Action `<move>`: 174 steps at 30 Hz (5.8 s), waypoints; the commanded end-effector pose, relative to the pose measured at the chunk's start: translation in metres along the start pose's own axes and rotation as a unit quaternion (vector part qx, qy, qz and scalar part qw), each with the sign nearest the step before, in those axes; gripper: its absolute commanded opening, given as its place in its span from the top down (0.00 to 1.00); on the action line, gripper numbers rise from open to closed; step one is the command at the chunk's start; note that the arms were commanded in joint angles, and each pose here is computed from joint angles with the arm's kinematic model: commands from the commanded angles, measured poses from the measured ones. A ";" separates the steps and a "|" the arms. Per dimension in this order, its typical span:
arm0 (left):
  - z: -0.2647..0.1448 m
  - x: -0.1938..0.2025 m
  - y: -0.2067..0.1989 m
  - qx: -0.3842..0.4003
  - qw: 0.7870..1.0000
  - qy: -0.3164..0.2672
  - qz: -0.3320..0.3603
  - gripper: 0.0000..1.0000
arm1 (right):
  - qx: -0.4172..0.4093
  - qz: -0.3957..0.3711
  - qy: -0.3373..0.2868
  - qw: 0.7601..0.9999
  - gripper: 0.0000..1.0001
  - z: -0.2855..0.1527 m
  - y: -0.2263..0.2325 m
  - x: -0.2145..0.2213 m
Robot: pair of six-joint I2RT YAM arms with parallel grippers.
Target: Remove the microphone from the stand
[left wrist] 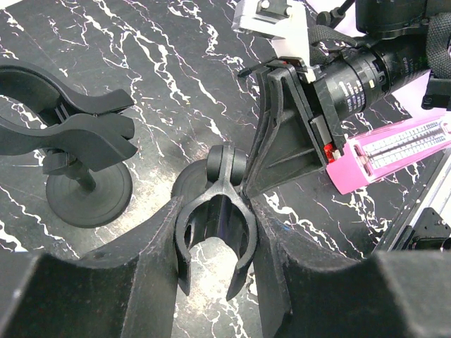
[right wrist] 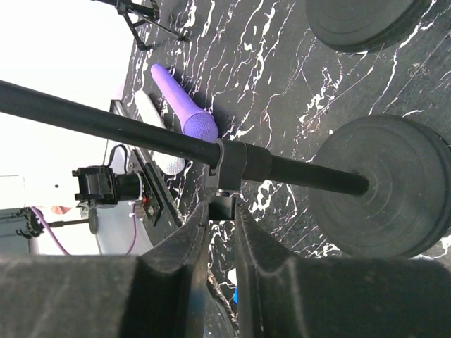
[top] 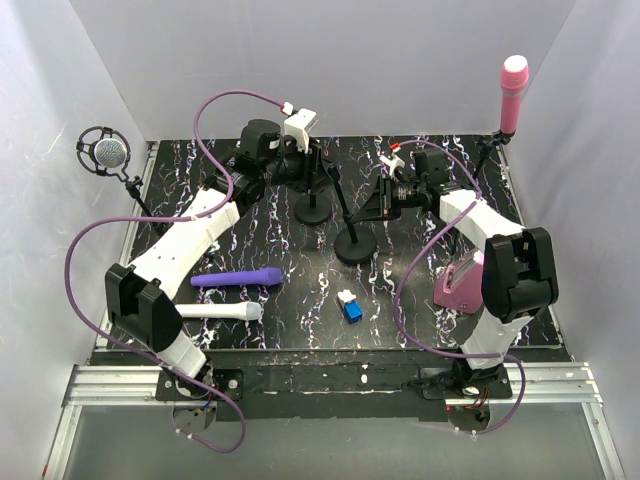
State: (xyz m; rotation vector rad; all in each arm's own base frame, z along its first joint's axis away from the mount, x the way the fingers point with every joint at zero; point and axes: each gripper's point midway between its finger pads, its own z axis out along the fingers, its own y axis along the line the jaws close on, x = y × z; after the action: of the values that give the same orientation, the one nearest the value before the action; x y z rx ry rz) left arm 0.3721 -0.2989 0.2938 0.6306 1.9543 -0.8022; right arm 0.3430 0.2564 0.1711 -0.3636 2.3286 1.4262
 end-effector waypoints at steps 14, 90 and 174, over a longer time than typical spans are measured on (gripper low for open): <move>-0.004 -0.005 -0.009 0.007 1.000 0.001 -0.018 1.00 | 0.223 -0.873 -0.075 0.427 0.99 0.004 0.027 -0.017; 0.002 0.000 -0.006 0.004 1.000 0.008 -0.009 1.00 | 0.123 -0.366 -0.066 0.920 0.99 0.002 0.020 -0.015; 0.006 0.011 -0.004 0.012 1.000 0.024 0.008 1.00 | 0.138 -0.690 0.097 0.704 0.70 0.001 -0.011 -0.019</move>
State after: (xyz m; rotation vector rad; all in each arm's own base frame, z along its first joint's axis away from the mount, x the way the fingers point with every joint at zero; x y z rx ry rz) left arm 0.3805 -0.3062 0.2883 0.6631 1.9451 -0.7895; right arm 0.3662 0.2597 0.1710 -1.7025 1.4632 0.3096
